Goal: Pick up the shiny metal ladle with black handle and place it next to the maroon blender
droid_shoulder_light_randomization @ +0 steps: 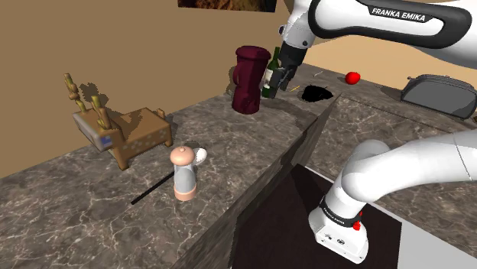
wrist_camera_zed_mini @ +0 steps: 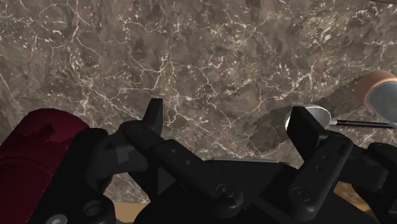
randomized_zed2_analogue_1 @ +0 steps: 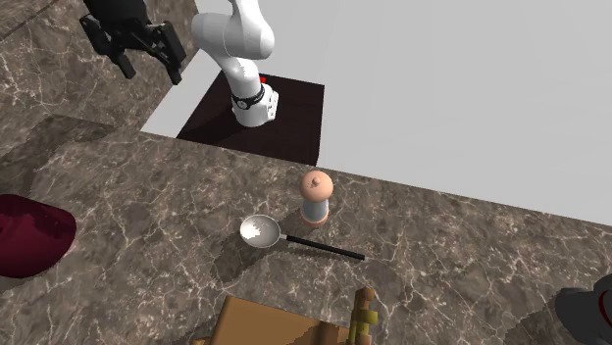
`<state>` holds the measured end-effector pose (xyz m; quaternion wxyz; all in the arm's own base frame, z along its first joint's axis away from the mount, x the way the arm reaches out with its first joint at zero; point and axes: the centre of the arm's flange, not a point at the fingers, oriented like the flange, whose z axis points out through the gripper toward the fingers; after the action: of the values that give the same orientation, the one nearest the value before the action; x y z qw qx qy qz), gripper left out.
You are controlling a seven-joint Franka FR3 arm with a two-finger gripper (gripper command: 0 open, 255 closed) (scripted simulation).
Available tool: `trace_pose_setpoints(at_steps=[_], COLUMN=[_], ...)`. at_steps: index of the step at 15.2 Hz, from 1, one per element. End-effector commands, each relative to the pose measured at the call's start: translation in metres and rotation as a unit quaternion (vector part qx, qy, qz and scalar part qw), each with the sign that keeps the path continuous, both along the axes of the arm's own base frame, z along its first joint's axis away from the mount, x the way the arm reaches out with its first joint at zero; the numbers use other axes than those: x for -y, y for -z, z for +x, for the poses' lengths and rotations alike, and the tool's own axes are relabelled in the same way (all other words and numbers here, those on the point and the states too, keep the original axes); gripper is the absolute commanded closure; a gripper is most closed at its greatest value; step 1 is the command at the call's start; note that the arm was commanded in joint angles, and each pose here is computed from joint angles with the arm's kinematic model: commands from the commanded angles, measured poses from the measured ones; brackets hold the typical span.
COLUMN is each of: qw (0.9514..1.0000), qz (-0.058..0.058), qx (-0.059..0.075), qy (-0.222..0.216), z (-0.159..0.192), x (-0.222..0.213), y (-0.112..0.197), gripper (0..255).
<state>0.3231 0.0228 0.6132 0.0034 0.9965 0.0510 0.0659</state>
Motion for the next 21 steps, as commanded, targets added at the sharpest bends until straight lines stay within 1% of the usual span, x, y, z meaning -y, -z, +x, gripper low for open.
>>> trace_pose_setpoints(at_steps=[1,6,11,16,21], qw=[1.0,0.9985,0.9941,0.9867,0.9763], qz=[0.0,-0.031,-0.061,-0.092,-0.122], qx=[0.0,0.009,0.018,0.027,0.036], qy=[0.0,-0.044,-0.088,-0.132,-0.175], z=[0.0,0.028,0.052,0.071,0.086], x=[0.0,-0.056,-0.113,-0.169,-0.225], y=[0.0,0.032,0.067,0.105,0.147], gripper=[0,0,0,0,0])
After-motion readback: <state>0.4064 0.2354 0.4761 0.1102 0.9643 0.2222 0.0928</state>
